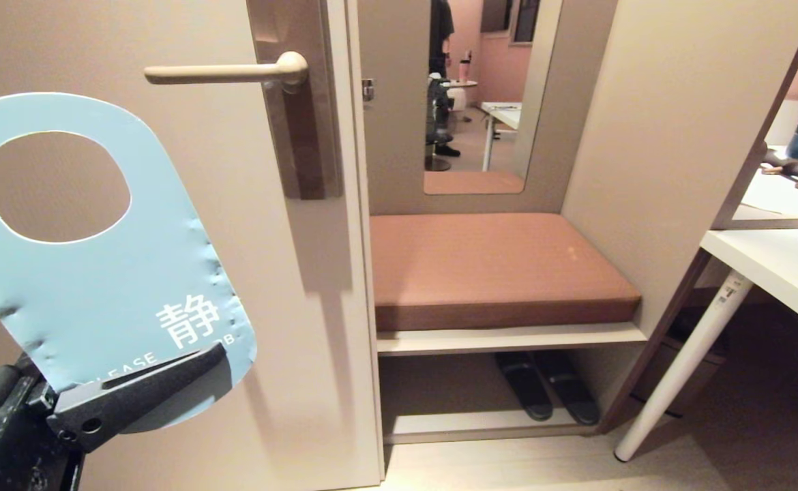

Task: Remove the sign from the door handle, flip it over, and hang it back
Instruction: Hang the sign back with the other side facing out

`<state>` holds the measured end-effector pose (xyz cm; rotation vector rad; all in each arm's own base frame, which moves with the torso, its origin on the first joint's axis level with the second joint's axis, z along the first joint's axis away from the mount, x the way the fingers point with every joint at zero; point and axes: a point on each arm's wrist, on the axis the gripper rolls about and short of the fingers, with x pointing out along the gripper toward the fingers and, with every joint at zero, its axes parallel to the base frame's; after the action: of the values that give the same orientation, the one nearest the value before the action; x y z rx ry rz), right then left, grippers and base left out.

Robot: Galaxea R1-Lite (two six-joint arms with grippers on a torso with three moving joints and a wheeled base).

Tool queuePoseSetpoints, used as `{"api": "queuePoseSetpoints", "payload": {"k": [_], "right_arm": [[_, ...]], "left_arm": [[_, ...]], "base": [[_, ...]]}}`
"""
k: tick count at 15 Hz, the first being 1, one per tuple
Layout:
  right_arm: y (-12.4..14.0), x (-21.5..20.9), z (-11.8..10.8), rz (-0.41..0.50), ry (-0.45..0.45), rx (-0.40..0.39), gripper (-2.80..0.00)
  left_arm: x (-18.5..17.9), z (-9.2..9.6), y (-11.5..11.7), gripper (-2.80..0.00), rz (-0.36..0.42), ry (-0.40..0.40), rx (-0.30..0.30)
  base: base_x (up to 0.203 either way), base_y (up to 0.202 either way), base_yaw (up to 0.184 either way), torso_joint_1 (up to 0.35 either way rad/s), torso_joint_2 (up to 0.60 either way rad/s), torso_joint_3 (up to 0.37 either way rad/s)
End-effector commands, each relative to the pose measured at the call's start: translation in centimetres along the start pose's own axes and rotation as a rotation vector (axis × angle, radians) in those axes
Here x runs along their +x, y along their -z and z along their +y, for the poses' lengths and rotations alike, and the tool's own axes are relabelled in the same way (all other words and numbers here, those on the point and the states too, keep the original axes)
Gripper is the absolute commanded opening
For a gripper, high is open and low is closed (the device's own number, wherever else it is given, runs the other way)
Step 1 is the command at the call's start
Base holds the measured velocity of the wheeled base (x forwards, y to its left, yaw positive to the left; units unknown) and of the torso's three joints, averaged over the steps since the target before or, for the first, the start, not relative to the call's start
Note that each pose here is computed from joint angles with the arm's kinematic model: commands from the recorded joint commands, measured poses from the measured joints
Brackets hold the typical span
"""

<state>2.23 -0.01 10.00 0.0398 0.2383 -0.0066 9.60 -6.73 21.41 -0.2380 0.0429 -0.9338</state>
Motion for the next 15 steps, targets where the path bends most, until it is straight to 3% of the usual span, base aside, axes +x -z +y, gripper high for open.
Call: {"api": "queuePoseSetpoints", "payload": {"k": [1,7,15], "right_arm": [[0.3,-0.3,0.0,-0.005,0.018,-0.003,-2.80],[2.2,-1.1,-0.1,0.102,0.038,-0.025,-2.80],[2.6,-1.9,-0.1,0.025,0.039,-0.023,-2.80]], "left_arm": [[0.0,0.0,0.0,-2.80,-0.002,0.004,-0.001],[-0.1,0.0,0.0,-2.80,-0.003,0.002,-0.001],[-0.9,-0.3,0.2,-2.80,-0.018,0.006,0.006]], "base": [[0.000,0.000,0.000,0.000,0.00,0.000],[0.000,0.000,0.000,0.000,0.00,0.000],[0.000,0.000,0.000,0.000,0.00,0.000]]}}
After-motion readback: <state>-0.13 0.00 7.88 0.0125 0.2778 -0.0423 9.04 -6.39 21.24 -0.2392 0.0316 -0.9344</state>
